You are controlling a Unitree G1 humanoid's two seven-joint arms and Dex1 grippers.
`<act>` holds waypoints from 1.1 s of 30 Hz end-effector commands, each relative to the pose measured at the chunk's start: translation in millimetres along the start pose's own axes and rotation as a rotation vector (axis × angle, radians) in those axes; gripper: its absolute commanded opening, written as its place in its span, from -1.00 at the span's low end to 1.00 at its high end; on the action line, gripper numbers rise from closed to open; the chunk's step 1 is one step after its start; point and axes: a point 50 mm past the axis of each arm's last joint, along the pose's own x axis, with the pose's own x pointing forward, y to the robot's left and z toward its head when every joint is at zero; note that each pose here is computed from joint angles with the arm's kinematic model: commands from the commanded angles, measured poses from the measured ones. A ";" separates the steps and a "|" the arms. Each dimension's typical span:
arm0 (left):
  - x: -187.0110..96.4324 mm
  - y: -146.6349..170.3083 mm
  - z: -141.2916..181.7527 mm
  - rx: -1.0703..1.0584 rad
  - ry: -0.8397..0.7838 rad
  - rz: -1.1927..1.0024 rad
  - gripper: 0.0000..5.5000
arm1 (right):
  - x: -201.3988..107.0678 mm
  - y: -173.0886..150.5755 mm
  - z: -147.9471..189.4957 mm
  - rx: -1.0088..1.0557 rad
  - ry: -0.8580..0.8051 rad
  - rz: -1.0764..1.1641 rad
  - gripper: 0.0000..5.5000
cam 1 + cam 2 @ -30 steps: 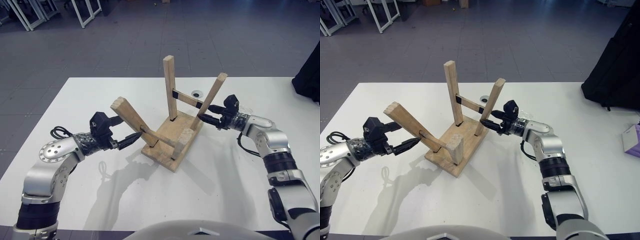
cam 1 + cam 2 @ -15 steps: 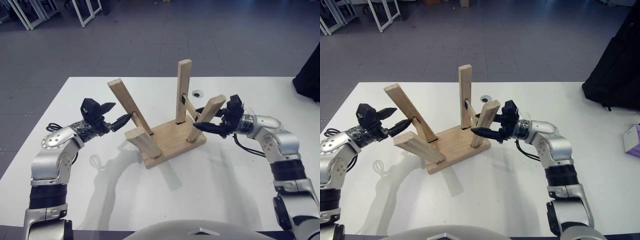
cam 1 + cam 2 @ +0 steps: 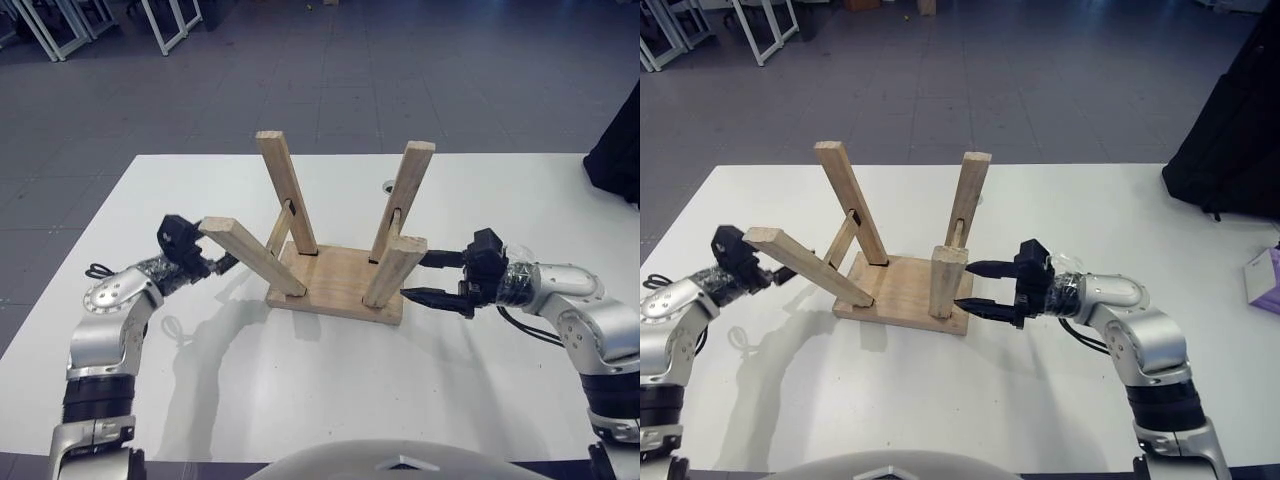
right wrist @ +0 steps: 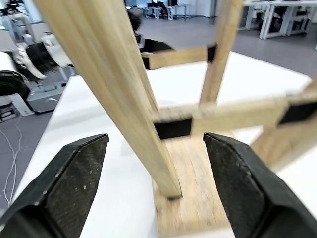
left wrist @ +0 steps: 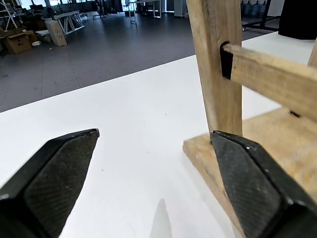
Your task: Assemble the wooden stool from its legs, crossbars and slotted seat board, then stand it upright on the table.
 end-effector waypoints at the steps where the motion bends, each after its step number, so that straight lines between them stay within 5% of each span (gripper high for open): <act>1: -27.2 -17.6 -22.9 0.059 0.189 -0.291 0.52 | 12.6 -0.4 -26.9 -0.036 0.129 -0.001 0.28; 13: 23.2 -26.7 12.3 0.033 0.017 -0.522 0.52 | 37.2 -11.2 -37.6 -0.109 0.146 0.003 0.28; 18: 37.1 -25.1 4.8 0.032 0.069 -0.572 0.52 | 43.6 -13.7 -40.0 -0.123 0.145 0.010 0.28; 25: 44.0 -35.1 -6.8 -0.008 0.056 -0.610 0.13 | 41.8 -19.7 -43.5 -0.134 0.152 0.008 0.29; 33: 45.2 -36.7 -9.5 -0.007 0.055 -0.617 -0.36 | 44.4 -27.2 -39.3 -0.147 0.113 0.058 -0.29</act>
